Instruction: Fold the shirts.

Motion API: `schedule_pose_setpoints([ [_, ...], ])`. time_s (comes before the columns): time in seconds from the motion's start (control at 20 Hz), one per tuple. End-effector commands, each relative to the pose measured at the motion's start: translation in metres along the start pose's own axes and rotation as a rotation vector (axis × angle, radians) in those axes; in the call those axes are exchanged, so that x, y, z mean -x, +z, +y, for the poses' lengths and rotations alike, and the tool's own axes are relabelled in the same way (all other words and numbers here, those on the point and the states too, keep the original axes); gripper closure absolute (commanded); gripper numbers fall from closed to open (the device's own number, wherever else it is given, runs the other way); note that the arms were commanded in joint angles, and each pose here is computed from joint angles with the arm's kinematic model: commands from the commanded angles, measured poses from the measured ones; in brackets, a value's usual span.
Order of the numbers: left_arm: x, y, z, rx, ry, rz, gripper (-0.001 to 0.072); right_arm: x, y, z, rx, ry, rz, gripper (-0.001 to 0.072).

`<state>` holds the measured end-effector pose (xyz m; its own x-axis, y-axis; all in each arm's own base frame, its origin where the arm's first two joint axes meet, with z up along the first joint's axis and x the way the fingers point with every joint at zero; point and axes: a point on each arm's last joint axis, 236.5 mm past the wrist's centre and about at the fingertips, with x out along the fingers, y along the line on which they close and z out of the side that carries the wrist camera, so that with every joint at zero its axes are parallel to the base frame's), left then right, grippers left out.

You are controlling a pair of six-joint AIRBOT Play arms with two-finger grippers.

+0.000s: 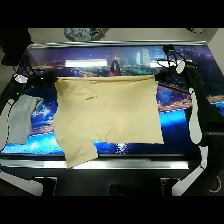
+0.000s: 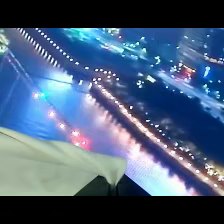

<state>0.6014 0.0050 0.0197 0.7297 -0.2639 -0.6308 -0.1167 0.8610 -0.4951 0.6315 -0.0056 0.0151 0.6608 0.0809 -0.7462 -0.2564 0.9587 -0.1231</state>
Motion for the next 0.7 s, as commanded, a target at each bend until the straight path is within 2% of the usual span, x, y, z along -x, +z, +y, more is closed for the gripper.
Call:
schedule_pose_setpoints([
  [0.0,-0.019,-0.015,0.005,0.006,0.007,0.028,0.0678,-0.02,-0.013,0.004,-0.109,0.014,0.024,0.0676],
  [0.15,-0.013,-0.018,-0.008,-0.013,-0.014,0.056,0.0678,-0.019,-0.017,0.019,-0.119,0.078,0.045,0.0676],
  [0.3,0.031,-0.03,-0.02,-0.157,-0.047,0.194,0.0677,0.029,-0.022,0.012,0.07,0.056,0.13,0.0675],
  [0.45,0.075,-0.1,0.016,-0.197,0.05,0.547,0.0678,0.072,-0.09,0.022,0.183,0.138,0.448,0.0675],
  [0.55,0.091,-0.141,0.038,-0.183,0.11,0.713,0.0678,0.076,-0.119,0.035,0.146,0.204,0.549,0.0676],
  [0.65,0.095,-0.173,0.044,-0.148,0.106,0.808,0.0678,0.075,-0.147,0.052,0.127,0.276,0.635,0.0676],
])
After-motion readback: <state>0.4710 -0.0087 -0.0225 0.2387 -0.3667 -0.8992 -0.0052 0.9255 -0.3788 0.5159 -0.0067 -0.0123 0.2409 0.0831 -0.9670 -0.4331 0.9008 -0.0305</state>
